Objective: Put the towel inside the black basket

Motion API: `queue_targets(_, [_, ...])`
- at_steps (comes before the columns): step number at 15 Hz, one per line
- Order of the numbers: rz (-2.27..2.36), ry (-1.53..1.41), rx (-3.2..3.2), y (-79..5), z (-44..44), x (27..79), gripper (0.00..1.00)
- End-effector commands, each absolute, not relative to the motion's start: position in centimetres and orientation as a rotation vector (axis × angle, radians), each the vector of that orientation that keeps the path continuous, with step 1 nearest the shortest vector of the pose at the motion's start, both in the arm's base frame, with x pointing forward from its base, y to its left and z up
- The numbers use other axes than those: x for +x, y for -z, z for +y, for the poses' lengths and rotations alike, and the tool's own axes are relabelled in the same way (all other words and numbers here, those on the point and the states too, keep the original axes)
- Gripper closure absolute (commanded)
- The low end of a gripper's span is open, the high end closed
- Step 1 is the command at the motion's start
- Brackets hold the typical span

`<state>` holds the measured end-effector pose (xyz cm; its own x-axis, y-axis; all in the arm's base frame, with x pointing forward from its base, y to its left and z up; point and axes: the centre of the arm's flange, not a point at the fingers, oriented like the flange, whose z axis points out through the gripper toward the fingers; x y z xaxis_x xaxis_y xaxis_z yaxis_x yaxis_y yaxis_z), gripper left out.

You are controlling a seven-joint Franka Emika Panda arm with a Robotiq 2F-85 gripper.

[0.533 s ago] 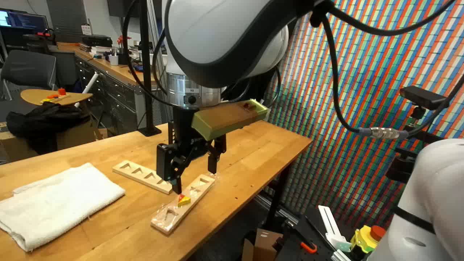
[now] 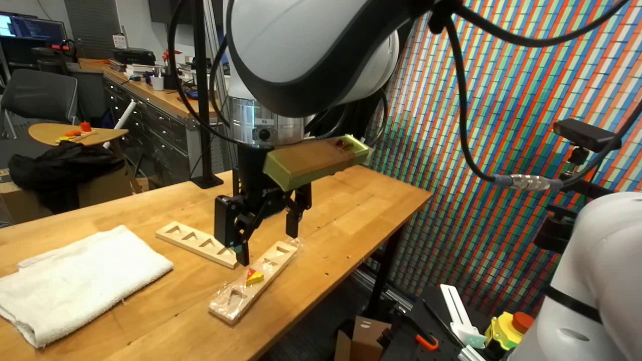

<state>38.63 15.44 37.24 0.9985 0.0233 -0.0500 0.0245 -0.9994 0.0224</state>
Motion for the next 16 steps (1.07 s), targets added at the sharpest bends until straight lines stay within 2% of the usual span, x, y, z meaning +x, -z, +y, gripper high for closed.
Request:
queue_targets(1, [0.037,0.078,3.117,-37.2,15.4,38.6,0.0])
queue_targets(10, [0.037,0.078,3.117,-37.2,15.4,38.6,0.0])
queue_targets(16, [0.168,0.072,3.051,-37.3,18.3,41.7,0.0])
